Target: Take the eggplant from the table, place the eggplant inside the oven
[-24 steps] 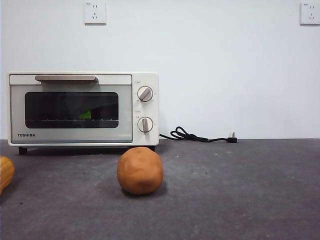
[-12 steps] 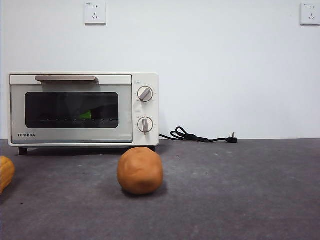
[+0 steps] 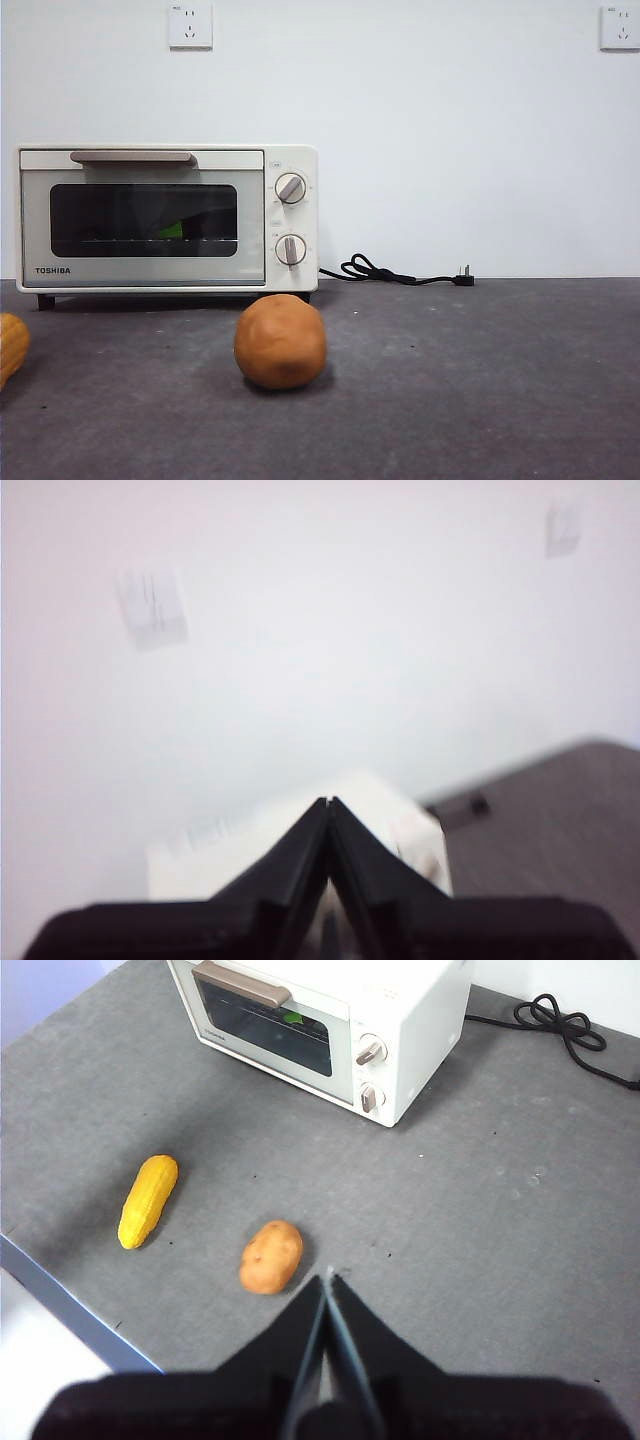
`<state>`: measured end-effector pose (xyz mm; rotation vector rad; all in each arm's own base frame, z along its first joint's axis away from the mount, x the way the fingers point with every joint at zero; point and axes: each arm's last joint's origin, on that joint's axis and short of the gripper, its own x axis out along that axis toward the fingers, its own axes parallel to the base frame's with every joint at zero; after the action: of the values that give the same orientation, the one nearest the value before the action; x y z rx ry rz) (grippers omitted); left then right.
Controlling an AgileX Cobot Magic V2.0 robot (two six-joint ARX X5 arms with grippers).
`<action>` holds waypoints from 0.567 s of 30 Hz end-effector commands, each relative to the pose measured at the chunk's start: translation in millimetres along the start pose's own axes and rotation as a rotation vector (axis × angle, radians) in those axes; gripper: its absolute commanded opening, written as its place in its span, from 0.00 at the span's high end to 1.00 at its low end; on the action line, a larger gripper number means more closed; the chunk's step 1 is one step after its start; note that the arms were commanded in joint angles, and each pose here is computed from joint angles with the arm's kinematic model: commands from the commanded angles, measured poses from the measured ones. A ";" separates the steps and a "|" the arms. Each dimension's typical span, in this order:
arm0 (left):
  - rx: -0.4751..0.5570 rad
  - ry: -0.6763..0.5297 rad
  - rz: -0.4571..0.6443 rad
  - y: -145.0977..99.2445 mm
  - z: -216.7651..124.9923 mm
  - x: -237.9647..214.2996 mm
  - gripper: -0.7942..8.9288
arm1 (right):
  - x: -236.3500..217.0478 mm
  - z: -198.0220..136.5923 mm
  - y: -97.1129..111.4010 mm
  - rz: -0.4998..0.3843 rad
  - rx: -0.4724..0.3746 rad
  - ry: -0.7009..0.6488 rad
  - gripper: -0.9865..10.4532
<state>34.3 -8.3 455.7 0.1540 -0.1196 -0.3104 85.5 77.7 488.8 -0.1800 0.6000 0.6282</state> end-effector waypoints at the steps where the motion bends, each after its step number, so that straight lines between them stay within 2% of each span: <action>1: 0.024 -0.021 0.004 -0.8 -28.9 6.3 0.92 | -0.2 -1.8 -0.1 -0.005 -0.008 0.019 0.91; 6: 0.020 -0.011 0.011 -5.5 -86.0 11.6 0.92 | -0.2 -1.8 -0.1 -0.005 -0.008 0.019 0.91; 17: -0.052 0.164 0.009 -16.3 -224.1 25.3 0.92 | 2.1 -1.0 0.1 -0.008 -0.008 0.025 0.91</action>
<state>84.3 -2.0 241.1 0.1109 0.0568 -0.2951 86.4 78.4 488.5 -0.1826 0.6018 0.6231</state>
